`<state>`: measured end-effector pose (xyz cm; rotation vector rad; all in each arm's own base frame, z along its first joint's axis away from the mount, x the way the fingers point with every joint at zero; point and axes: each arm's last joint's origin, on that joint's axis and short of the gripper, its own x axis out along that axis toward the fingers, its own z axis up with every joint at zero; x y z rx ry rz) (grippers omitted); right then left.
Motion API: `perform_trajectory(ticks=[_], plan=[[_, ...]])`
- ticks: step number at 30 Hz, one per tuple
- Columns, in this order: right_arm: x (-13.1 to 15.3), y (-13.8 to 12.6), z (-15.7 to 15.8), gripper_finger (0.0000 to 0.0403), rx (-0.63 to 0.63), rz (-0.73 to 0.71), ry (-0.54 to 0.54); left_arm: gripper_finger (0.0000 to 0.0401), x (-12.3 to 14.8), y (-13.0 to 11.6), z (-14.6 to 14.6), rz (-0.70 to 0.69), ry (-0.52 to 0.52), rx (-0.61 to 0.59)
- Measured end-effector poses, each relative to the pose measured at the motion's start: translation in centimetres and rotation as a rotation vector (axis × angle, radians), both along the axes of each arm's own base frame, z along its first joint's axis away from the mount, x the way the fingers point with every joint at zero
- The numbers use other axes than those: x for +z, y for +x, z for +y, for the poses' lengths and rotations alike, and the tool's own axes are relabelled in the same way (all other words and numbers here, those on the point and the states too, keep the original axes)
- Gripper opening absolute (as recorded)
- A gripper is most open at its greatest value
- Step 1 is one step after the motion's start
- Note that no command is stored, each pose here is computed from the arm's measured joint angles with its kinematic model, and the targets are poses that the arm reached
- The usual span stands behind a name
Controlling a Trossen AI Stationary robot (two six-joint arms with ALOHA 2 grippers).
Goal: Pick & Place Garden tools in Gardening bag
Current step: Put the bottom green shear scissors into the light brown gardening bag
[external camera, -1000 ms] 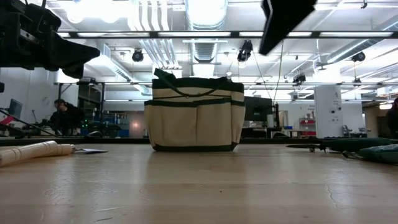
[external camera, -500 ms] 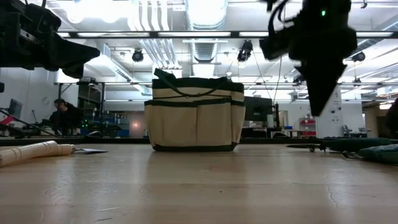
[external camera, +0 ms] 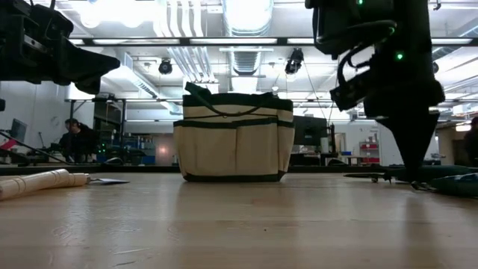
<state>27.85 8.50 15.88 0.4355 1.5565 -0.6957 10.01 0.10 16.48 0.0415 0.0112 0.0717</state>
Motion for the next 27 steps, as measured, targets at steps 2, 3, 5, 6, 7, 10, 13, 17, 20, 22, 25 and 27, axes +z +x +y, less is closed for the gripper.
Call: perform_trajectory(ticks=[2, 3, 5, 6, 7, 10, 13, 17, 20, 22, 25, 27], plan=[[-0.6, -0.1, 0.0, 0.0141, -0.005, -0.014, 0.015, 0.0037, 0.0, 0.0, 0.0, 0.0, 0.0, 0.0], [-0.8, -0.1, 0.0, 0.0141, -0.001, -0.02, 0.017, 0.0037, 0.0, 0.0, 0.0, 0.0, 0.0, 0.0], [-1.1, -0.2, -0.1, 0.0141, -0.003, -0.024, 0.018, 0.0037, 0.0, 0.0, 0.0, 0.0, 0.0, 0.0], [-1.2, -0.4, -0.1, 0.0139, -0.006, -0.02, 0.017, 0.0037, 0.0, 0.0, 0.0, 0.0, 0.0, 0.0], [-1.3, -0.5, -0.1, 0.0138, -0.009, -0.015, 0.016, 0.0037, 0.0, 0.0, 0.0, 0.0, 0.0, 0.0], [-1.7, -0.6, -0.1, 0.0133, -0.012, -0.022, 0.021, 0.0037, 0.0, 0.0, 0.0, 0.0, 0.0, 0.0], [-2.0, -0.6, -0.1, 0.0128, -0.011, -0.035, 0.037, 0.0037, 0.0, 0.0, 0.0, 0.0, 0.0, 0.0], [-2.1, -0.7, -0.1, 0.0117, -0.009, -0.039, 0.041, 0.0037, 0.0, 0.0, 0.0, 0.001, 0.0, 0.0], [-2.0, -0.5, -0.1, 0.0103, 0.002, -0.044, 0.044, 0.0037, 0.0, 0.0, 0.0, 0.001, 0.0, 0.0], [-1.8, -0.3, 0.0, 0.009, 0.012, -0.051, 0.048, 0.0037, 0.0, 0.0, 0.0, 0.0, 0.0, 0.0], [-1.6, 0.1, 0.1, 0.0062, 0.031, -0.071, 0.056, 0.0037, 0.0, 0.0, 0.0, 0.0, 0.0, 0.0], [-1.5, 0.1, 0.1, 0.0042, 0.047, -0.076, 0.059, 0.0037, 0.0, 0.0, 0.0, 0.001, 0.0, 0.0]])
